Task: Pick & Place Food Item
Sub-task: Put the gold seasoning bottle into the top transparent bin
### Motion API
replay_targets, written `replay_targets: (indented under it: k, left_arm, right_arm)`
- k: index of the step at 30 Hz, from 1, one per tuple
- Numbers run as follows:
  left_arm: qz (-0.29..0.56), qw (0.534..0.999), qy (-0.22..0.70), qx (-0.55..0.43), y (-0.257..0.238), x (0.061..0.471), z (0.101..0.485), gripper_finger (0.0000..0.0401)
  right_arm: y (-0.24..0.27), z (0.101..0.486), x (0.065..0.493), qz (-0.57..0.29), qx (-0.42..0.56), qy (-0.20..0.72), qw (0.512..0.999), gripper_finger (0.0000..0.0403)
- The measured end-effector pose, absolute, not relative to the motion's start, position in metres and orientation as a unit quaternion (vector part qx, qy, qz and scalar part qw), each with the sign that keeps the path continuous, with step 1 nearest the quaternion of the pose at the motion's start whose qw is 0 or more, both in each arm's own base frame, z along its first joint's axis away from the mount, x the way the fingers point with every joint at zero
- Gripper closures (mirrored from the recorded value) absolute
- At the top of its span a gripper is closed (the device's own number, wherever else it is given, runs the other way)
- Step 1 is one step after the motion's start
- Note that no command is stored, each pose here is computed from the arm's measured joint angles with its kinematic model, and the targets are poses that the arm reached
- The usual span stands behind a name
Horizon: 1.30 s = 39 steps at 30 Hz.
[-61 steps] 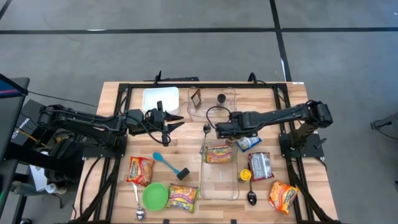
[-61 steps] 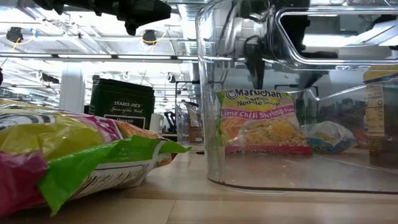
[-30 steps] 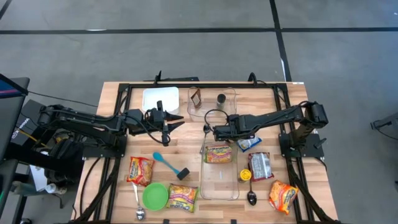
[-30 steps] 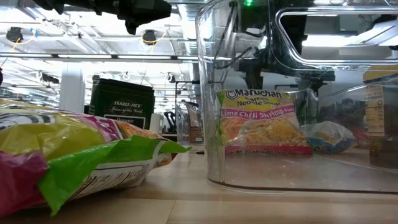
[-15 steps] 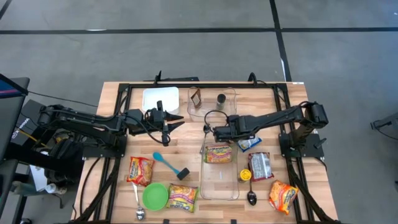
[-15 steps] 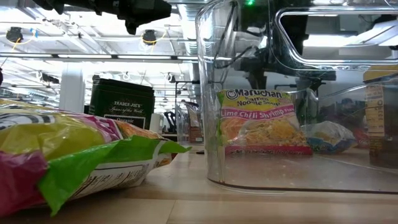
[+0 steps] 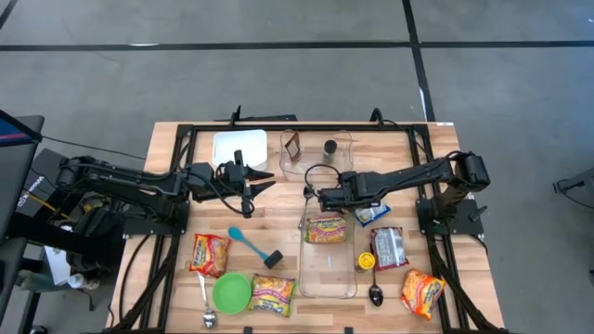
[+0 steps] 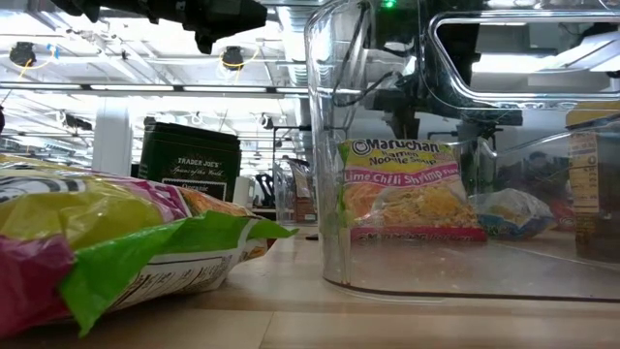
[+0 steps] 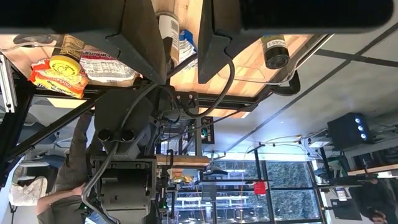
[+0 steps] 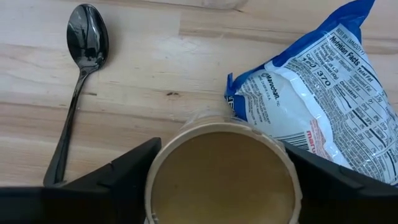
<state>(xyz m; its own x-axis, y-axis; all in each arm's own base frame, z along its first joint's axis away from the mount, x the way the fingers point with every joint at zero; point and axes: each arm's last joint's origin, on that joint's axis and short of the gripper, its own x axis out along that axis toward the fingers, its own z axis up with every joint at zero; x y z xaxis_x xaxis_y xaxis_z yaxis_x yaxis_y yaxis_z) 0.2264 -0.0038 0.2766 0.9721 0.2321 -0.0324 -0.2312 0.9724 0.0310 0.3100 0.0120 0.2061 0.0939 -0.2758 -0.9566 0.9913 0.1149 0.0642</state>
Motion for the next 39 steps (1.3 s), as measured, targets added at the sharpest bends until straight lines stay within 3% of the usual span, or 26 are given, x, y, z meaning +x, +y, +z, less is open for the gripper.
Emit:
replay_targets:
  k: [31,39]
  left_arm:
    - [0.117,0.993,0.018,0.013,-0.004,0.226,0.277,0.0313]
    - [0.117,0.993,0.018,0.014,-0.004,0.226,0.277,0.0313]
  right_arm:
    - [0.012,0.207,0.310,-0.519,0.416,0.429,0.610,0.0121]
    - [0.011,0.228,0.312,-0.524,0.407,0.438,0.607,0.0121]
